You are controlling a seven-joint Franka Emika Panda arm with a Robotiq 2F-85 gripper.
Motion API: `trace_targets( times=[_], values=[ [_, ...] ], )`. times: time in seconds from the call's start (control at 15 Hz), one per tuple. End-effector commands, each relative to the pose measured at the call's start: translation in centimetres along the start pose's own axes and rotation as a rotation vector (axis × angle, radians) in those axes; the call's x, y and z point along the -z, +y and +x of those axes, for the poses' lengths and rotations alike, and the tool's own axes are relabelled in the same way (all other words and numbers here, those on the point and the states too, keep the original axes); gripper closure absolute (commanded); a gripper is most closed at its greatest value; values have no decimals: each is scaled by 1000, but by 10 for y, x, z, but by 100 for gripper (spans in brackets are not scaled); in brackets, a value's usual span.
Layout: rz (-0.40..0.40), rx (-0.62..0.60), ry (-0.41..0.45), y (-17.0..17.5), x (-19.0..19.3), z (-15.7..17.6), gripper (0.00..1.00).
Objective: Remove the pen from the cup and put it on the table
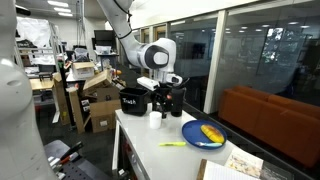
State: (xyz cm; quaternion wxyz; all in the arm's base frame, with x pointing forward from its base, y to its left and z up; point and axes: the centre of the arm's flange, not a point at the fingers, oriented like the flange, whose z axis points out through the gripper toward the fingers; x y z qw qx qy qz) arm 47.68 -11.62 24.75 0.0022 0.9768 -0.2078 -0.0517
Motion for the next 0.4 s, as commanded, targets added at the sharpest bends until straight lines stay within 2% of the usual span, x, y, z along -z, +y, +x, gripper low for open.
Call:
trace_targets(
  times=[0.0,0.33],
  values=[
    [0,0,0,0,0,0,0],
    [-5,0,-12,0,-8,0,0]
  ],
)
